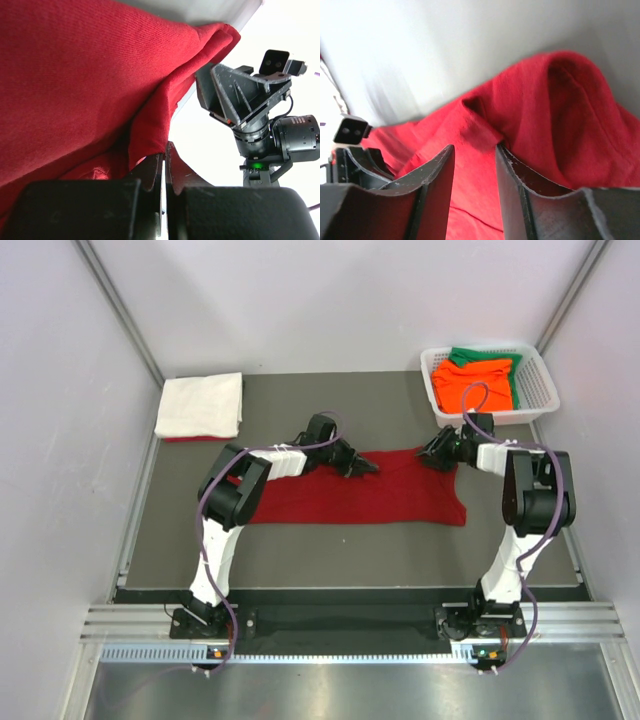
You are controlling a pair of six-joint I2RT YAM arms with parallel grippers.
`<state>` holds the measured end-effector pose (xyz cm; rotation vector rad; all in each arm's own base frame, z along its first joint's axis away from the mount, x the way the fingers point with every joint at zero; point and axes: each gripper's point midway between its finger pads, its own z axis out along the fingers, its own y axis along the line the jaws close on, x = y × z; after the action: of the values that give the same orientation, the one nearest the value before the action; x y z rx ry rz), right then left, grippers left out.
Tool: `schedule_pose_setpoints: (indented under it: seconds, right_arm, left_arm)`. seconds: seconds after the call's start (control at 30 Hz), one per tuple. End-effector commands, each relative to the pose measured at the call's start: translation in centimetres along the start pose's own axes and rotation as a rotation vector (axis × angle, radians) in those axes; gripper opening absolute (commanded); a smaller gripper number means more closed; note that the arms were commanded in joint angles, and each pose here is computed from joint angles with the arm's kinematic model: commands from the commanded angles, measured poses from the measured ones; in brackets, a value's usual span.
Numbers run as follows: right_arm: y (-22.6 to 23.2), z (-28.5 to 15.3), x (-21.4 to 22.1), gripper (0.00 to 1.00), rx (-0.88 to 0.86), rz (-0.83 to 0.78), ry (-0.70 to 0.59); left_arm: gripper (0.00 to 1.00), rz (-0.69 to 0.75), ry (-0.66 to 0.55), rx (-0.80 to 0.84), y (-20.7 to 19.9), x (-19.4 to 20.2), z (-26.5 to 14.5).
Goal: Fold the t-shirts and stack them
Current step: Fold the tshirt
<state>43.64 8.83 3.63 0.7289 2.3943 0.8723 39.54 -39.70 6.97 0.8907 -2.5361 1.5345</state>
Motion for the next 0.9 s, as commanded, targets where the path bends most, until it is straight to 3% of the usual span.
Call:
schedule_pose_setpoints:
  seconds: [0.0,0.17,0.3,0.43,0.87]
  right_arm:
    - [1.2,0.8,-2.2,0.38,-0.049,0.015,-0.065]
    - [1.4,1.4,-2.6,0.33,-0.058,0.037,-0.073]
    - [1.8,1.1,-2.7,0.12,-0.064,0.037,-0.07]
    - [3.3,-1.0,-3.0,0.0,-0.061,0.001,-0.071]
    - [3.7,-5.7,-1.2,0.0,0.016,-0.075,-0.039]
  left_arm:
    - [0.0,0.043,0.022,0.046,-1.5,0.6,-0.3]
    - [0.0,0.044,0.033,0.044,-1.5,0.8,-0.1]
    - [0.0,0.048,0.047,0.042,-1.7,1.2,-0.1]
    - [0.0,0.075,0.073,0.036,-1.7,1.9,-0.4]
    - [0.0,0.157,0.139,-0.049,-0.6,4.5,-2.4]
